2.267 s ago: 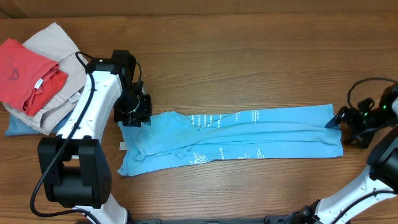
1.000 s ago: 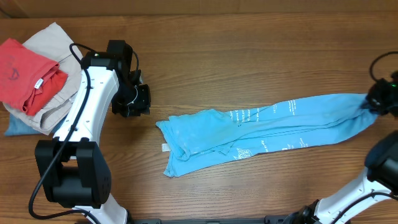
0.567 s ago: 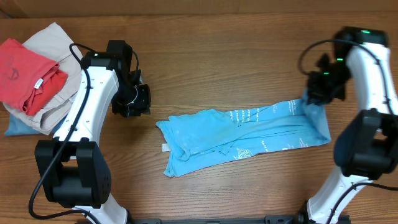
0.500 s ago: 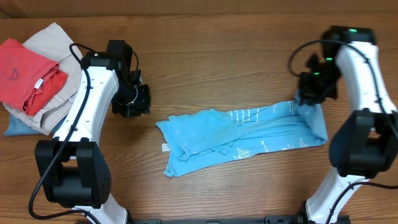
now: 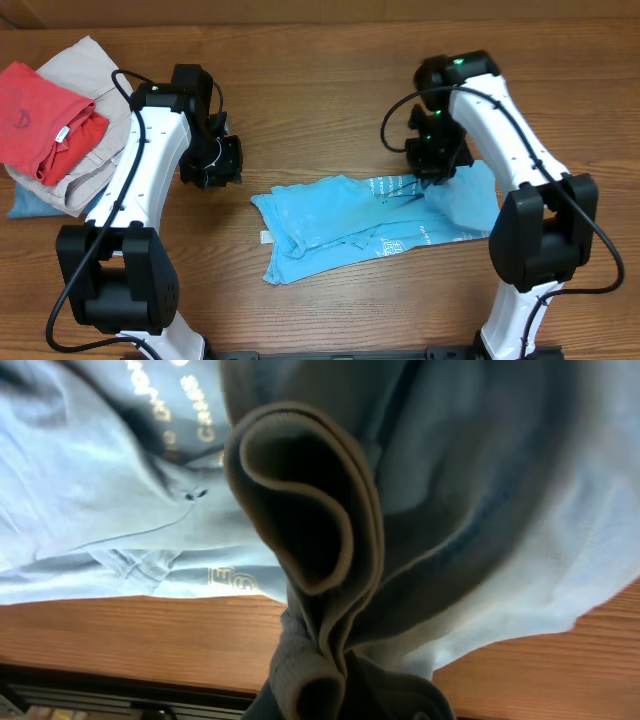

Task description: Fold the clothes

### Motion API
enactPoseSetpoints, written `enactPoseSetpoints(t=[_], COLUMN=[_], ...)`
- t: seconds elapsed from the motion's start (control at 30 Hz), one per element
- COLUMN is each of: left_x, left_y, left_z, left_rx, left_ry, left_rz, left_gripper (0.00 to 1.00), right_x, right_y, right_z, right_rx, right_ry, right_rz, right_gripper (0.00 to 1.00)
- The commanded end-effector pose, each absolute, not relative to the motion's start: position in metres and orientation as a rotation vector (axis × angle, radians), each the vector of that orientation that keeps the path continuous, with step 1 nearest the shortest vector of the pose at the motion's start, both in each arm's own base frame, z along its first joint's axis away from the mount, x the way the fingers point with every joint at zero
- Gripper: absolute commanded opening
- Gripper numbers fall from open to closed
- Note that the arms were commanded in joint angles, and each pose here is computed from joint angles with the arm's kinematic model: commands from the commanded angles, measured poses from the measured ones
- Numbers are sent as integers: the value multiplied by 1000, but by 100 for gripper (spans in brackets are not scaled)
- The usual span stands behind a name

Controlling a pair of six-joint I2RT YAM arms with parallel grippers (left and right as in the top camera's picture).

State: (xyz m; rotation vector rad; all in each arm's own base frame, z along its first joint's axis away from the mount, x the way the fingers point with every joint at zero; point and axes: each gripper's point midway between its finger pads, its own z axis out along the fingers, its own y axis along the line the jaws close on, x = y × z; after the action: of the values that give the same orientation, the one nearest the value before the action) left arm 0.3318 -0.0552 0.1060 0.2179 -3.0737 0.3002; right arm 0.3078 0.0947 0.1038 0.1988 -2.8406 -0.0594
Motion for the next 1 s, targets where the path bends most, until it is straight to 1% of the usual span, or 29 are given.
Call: enactPoseSetpoints(t=[0.0,0.17,0.2,0.27,0.37,0.47,0.6,0.7,0.73,0.8,0.9,0.97], left_x=[338,338,338,338,338,336,331,327,324,317,307,302], left_y=[-56,-56,-56,-56,-56,-58,-59,-59,-59,-58,-60,-65], left_z=[114,114,114,114,114,114,114,114,113,109,99,91], left_rx=[228,228,228,229,229,229,229,231,231,235,238,241], left_ry=[-3096,-3096,-3096,-3096,-3095,-3082,-3065,-3047,-3036,-3009,-2970,-2947], left_rz=[328,328,328,328,333,350,347,343,339,332,340,381], left_gripper=[31,31,31,31,31,31,32,38,43,46,56,58], right_x=[297,287,286,283,284,289,298,306,310,316,327,332], right_y=[102,118,122,128,131,131,115,96,88,76,58,47], right_z=[100,91,90,90,90,88,87,87,88,89,92,95], right_rx=[227,291,303,337,370,374,319,223,185,108,4,-49], right_ry=[-2817,-2795,-2792,-2787,-2792,-2812,-2848,-2874,-2884,-2902,-2937,-2956], right_rz=[-39,-46,-56,-60,-57,-51,36,123,146,155,136,126], right_gripper=[6,9,12,24,32,33,33,33,33,33,33,33])
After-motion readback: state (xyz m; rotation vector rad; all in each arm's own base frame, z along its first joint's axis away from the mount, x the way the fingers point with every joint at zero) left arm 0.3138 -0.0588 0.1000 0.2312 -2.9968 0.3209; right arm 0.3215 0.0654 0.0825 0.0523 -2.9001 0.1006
